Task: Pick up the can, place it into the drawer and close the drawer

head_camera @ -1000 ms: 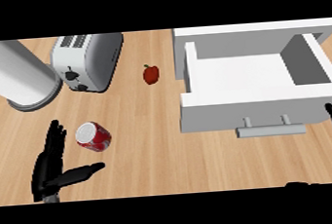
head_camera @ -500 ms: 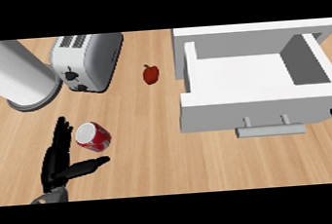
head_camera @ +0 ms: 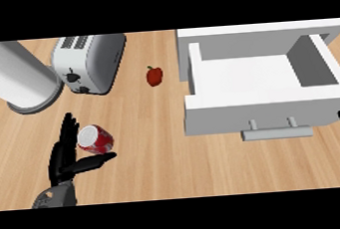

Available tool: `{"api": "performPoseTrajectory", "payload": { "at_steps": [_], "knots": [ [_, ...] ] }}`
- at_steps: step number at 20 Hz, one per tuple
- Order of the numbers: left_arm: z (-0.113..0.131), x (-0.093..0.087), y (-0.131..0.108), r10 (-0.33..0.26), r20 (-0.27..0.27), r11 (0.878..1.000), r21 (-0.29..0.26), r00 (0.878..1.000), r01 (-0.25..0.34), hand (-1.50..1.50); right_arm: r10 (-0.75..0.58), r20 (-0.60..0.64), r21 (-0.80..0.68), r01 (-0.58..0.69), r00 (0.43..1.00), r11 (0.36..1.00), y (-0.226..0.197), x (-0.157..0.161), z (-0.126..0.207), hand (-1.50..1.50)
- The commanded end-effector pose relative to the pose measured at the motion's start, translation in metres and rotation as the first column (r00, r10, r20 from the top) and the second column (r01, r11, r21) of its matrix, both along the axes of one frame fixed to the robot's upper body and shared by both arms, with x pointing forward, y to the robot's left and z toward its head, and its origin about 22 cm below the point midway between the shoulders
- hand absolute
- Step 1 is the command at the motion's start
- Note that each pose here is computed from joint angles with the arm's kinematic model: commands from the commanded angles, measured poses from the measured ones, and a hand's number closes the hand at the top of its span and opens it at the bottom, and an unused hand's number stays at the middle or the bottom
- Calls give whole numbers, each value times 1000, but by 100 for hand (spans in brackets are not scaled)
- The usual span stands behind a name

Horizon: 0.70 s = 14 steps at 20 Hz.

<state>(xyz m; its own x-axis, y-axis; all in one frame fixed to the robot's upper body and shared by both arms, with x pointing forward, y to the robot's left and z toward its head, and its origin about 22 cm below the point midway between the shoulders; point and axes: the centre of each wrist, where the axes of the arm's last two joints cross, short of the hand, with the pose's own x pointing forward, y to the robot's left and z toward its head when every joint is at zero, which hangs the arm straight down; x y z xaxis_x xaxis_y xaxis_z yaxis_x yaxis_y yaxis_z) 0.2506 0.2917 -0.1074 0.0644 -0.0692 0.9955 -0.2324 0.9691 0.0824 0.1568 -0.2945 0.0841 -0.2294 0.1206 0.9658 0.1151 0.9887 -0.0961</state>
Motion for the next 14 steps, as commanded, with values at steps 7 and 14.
{"api": "performPoseTrajectory", "payload": {
  "at_steps": [7, 14],
  "knots": [
    [-3, 22, -14, -34, -2, 999, -4, 999, 34, -150, -16, -7, 20, 17, 1000, 1000, 15, -2, 23, -150],
    [10, 43, -13, -64, 40, 998, -5, 997, 64, -150, 3, 15, 14, -3, 1000, 1000, -5, -22, 1, -150]
  ]
}}
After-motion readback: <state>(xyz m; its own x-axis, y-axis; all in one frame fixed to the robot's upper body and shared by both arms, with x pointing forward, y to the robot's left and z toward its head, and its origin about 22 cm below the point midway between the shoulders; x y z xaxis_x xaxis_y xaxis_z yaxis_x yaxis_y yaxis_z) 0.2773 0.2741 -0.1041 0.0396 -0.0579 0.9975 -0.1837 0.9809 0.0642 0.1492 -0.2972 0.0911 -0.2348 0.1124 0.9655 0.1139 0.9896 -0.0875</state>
